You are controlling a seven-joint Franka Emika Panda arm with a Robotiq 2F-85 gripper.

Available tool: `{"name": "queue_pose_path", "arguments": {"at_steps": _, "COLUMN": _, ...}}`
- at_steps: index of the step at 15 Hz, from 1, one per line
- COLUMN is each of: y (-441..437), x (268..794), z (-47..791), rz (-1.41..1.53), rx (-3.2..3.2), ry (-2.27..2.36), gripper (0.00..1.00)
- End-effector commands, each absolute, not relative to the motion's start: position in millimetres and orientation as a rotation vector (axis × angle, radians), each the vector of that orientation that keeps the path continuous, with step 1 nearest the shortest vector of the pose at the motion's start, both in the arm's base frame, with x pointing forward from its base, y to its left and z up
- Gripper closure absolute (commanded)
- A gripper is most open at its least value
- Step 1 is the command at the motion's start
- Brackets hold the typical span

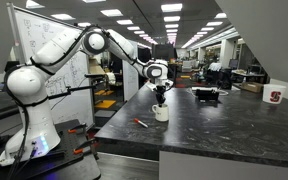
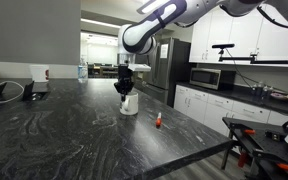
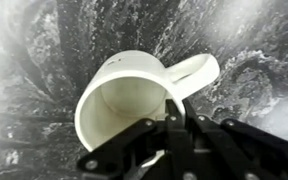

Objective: Move the mug to the left

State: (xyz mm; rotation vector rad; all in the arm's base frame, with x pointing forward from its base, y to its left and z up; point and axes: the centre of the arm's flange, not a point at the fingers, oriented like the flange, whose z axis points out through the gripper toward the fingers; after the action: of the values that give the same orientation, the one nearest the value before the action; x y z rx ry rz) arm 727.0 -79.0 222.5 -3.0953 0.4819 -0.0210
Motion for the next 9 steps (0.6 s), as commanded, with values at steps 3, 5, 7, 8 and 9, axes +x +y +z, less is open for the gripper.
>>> {"name": "queue_pose_path", "arguments": {"at_steps": 3, "y": -51.0, "x": 706.4, "z": 249.4, "rz": -0.034, "rx": -3.136, "ry": 0.408, "gripper": 0.98}}
{"name": "queue_pose_path", "arguments": {"at_steps": 5, "y": -26.5, "x": 694.3, "z": 263.1, "rz": -0.042, "rx": -3.117, "ry": 0.337, "gripper": 0.98}}
{"name": "queue_pose_path", "arguments": {"at_steps": 7, "y": 0.5, "x": 680.3, "z": 278.4, "rz": -0.029, "rx": -3.090, "ry": 0.260, "gripper": 0.98}}
{"name": "queue_pose_path", "arguments": {"at_steps": 8, "y": 16.3, "x": 672.0, "z": 284.4, "rz": -0.028, "rx": -3.090, "ry": 0.213, "gripper": 0.98}}
{"name": "queue_pose_path", "arguments": {"at_steps": 9, "y": 32.6, "x": 662.9, "z": 288.6, "rz": -0.027, "rx": -3.091, "ry": 0.152, "gripper": 0.98}}
